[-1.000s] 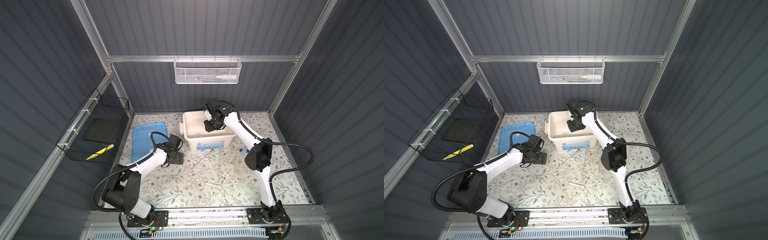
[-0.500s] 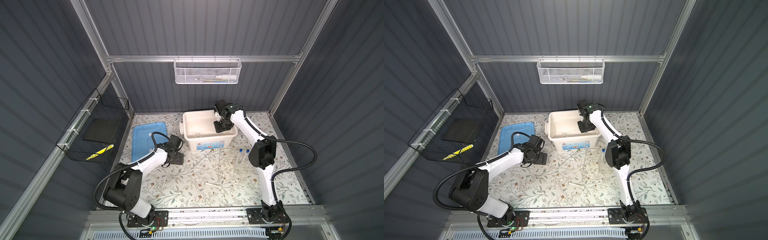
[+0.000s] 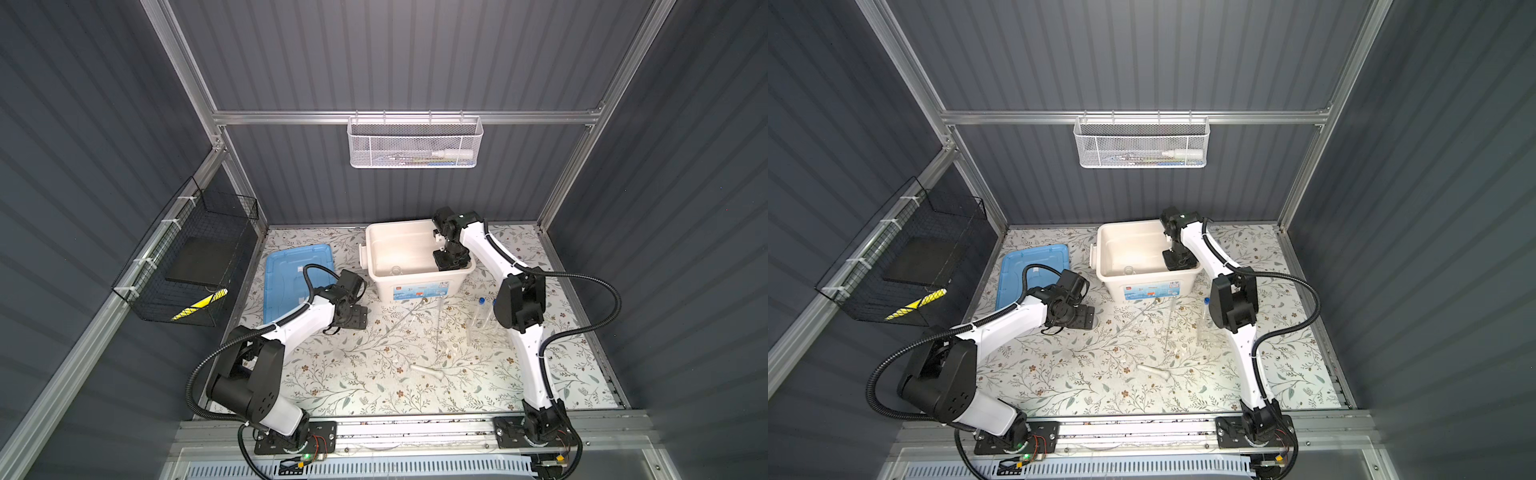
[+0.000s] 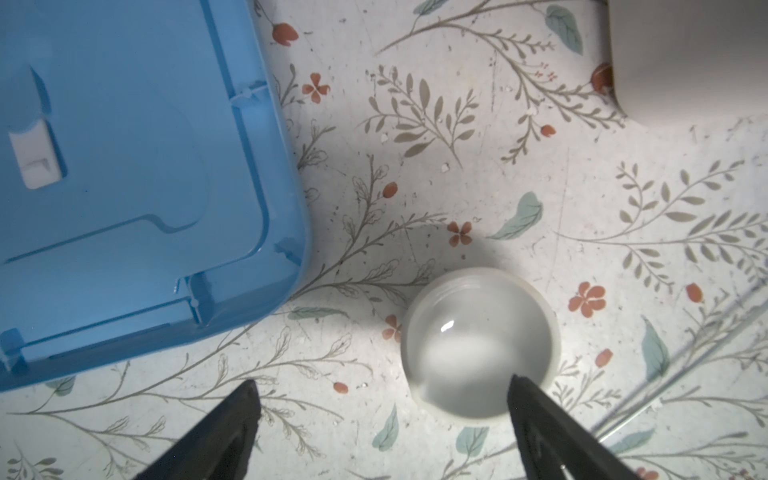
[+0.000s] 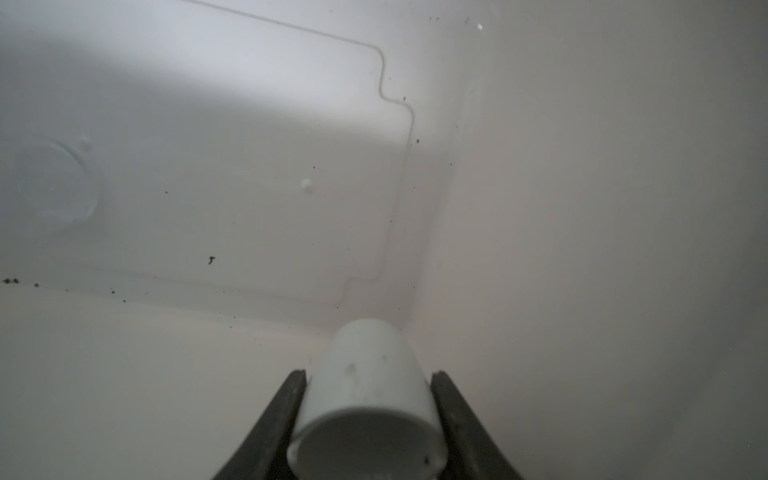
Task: Organize the chemistry lab equipment
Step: 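Lower the crucible into the bin and open the right gripper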
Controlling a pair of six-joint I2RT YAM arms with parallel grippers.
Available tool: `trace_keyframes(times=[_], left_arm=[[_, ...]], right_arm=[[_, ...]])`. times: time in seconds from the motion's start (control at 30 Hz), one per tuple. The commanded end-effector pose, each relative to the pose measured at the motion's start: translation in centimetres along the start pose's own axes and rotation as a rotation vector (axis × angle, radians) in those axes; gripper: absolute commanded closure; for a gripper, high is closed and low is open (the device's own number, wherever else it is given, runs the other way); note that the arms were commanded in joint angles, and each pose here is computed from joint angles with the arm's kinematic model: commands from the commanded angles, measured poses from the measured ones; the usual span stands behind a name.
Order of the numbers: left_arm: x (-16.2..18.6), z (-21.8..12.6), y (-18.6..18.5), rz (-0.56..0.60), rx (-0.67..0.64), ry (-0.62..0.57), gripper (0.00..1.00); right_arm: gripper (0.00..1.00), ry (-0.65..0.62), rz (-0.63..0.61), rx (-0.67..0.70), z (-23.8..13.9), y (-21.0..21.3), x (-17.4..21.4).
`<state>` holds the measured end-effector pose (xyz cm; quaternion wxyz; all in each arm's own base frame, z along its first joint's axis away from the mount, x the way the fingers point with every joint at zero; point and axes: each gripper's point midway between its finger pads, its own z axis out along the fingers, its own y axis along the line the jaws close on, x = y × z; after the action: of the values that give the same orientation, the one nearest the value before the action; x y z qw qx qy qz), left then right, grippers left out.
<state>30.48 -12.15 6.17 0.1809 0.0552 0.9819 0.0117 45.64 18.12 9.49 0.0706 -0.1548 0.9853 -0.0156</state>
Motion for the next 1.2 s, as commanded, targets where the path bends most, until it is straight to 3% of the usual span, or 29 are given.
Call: trace_keyframes(times=[0.0, 0.63, 1.0, 1.17], left_arm=[[-0.5, -0.1, -0.2, -0.002, 0.012, -0.006, 0.05], [-2.0, -0.2, -1.0, -0.028, 0.043, -0.028, 0.06], [-1.4, 0.6, -1.8, -0.007, 0.073, 0.022, 0.13], [-1.1, 0.9, -2.1, -0.002, 0.088, 0.036, 0.23]], right_arm=[[0.59, 0.045, -0.020, 0.020, 0.5, -0.7, 0.6], [0.53, 0.116, -0.013, -0.001, 3.2, -0.2, 2.1], [0.43, 0.095, -0.004, -0.025, 2.7, 0.1, 1.8], [0.41, 0.057, 0.005, -0.038, 1.6, 0.3, 1.4]])
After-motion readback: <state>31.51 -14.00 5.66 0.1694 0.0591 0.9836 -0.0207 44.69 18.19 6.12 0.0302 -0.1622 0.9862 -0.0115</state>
